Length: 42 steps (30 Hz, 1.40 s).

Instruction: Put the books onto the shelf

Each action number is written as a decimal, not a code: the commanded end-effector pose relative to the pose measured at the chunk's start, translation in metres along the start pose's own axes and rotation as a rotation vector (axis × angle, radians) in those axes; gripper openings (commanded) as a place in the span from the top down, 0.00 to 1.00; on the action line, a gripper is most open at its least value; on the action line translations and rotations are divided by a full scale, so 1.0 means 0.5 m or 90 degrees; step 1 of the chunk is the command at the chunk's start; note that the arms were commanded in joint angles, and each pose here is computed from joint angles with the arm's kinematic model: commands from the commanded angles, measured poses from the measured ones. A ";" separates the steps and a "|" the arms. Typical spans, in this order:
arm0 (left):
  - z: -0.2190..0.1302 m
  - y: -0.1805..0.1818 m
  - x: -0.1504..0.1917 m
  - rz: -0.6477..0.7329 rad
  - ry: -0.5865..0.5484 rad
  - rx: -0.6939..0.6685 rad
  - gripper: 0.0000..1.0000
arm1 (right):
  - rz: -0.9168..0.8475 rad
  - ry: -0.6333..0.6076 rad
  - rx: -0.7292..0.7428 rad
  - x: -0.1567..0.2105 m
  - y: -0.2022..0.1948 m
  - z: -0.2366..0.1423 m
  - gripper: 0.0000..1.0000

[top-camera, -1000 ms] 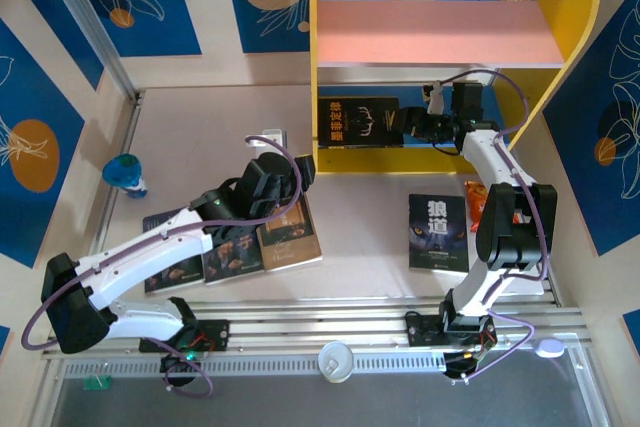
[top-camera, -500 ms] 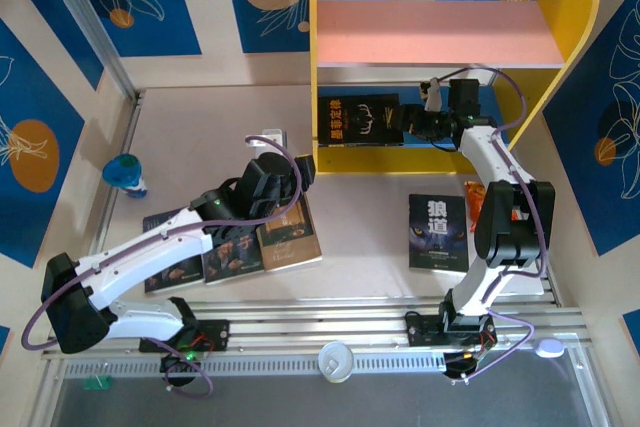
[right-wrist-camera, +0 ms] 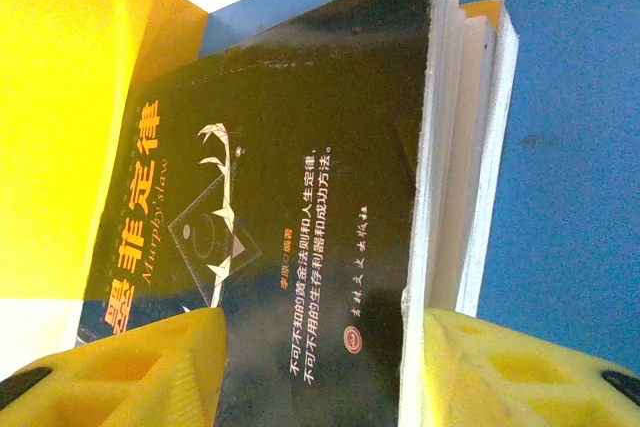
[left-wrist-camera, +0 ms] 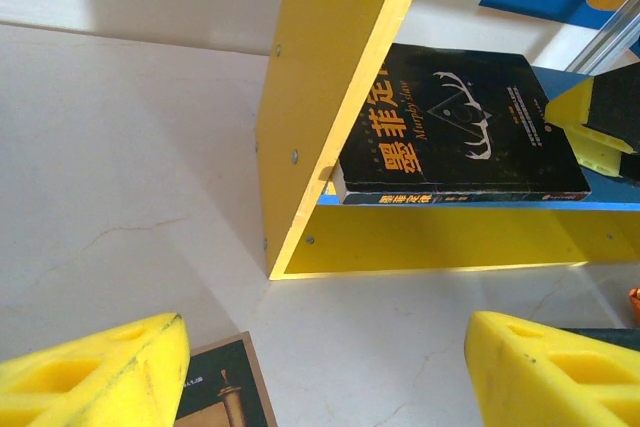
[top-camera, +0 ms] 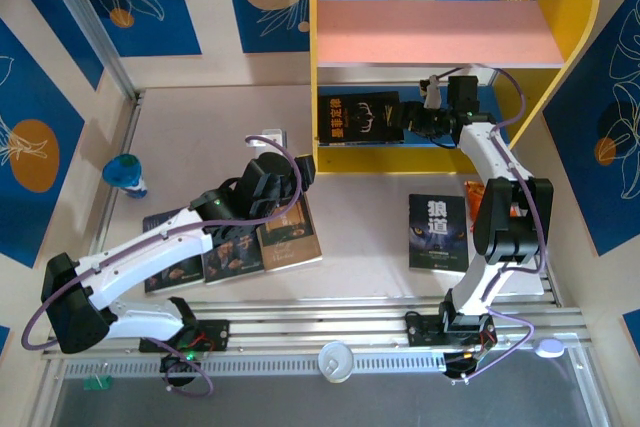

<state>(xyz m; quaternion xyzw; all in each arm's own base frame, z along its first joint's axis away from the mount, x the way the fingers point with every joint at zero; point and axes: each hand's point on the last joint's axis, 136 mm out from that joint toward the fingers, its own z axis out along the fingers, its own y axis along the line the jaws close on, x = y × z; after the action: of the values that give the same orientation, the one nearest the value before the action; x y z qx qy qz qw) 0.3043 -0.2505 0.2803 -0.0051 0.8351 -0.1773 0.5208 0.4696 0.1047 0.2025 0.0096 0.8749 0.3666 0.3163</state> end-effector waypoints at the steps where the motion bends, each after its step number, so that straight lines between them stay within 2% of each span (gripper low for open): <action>1: 0.004 0.012 -0.010 0.010 -0.009 -0.019 0.27 | -0.019 0.001 -0.035 -0.012 0.038 0.013 0.46; 26: 0.008 0.019 -0.011 0.011 -0.009 -0.026 0.27 | 0.001 0.011 -0.042 -0.009 0.054 0.032 0.46; 42: 0.009 0.012 -0.013 0.011 -0.008 -0.020 0.27 | 0.044 -0.005 0.011 0.009 -0.010 -0.021 0.43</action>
<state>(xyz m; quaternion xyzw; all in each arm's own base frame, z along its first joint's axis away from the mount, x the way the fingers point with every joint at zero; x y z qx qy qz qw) 0.3074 -0.2482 0.2784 -0.0084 0.8362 -0.1727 0.5204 0.4738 0.0956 0.1977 0.0458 0.8767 0.3641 0.3109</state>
